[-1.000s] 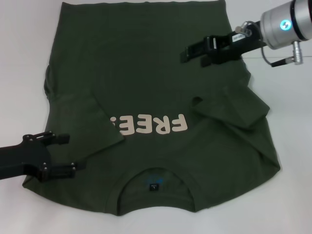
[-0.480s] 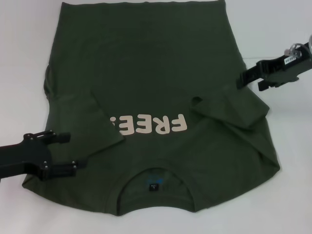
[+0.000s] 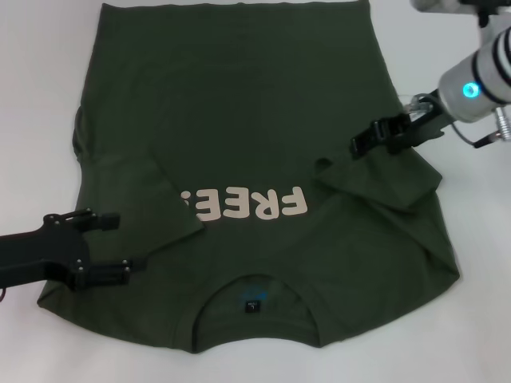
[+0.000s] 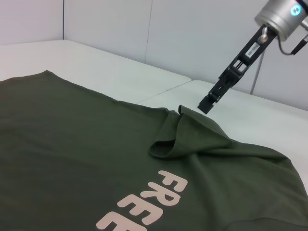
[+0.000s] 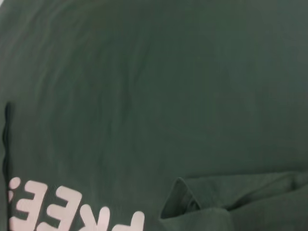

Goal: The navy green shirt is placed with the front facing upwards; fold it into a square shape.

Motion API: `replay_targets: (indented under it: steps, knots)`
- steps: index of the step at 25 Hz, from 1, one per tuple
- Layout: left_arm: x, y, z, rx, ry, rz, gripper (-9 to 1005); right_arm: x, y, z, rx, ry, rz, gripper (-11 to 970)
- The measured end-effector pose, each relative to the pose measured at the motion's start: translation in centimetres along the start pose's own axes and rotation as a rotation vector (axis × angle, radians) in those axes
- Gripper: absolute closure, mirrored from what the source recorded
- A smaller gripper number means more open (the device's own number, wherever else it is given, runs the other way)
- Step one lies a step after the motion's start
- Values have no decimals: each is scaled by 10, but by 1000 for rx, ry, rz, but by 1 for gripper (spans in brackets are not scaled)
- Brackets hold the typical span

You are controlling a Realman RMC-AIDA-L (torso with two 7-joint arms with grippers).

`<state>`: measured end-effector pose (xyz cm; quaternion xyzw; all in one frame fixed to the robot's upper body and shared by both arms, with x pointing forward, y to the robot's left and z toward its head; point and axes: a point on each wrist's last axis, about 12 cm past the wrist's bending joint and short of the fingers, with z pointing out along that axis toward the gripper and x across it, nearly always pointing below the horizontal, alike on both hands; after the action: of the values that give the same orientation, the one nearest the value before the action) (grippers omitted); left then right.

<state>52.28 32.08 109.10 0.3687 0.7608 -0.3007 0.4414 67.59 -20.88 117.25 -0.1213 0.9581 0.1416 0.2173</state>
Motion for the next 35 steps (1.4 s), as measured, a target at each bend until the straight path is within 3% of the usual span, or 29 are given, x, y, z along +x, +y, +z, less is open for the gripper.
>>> replay_targets:
  steps: [16, 35]
  knots:
    - [0, 0, 0, -3, -4, 3, 112, 2, 16, 22, 91, -28, -115, 224]
    - [3, -1, 1, -3, -5, -10, 113, 8, 14, 33, 168, -14, -174, 254]
